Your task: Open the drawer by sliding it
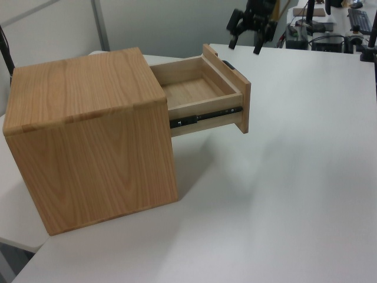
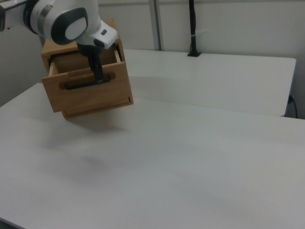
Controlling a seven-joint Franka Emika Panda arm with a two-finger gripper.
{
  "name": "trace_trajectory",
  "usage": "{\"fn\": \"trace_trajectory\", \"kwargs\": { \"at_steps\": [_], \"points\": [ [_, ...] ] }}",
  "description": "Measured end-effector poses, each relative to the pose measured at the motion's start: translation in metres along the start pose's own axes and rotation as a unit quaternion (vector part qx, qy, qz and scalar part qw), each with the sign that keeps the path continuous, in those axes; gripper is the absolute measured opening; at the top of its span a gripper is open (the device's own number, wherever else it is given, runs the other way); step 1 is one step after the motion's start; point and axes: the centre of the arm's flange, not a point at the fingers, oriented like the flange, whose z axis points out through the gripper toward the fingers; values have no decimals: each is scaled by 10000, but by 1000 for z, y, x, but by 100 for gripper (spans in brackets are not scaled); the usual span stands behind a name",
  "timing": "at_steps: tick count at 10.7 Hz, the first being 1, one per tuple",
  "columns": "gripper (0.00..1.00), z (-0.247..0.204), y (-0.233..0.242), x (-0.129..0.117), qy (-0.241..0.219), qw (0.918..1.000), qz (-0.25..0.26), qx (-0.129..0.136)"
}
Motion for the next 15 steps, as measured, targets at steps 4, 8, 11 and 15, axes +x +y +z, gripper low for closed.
{"fn": "trace_trajectory", "kwargs": {
  "at_steps": [4, 8, 11, 15],
  "points": [
    [100, -58, 19, -20, -171, 9995, -156, -220],
    [100, -67, 33, -31, -83, 9878, -1026, -1170],
    [100, -63, 38, -31, -131, 9503, -2638, -1650],
    [100, -75, 57, -15, -234, 9160, -3617, -1721]
  ]
}}
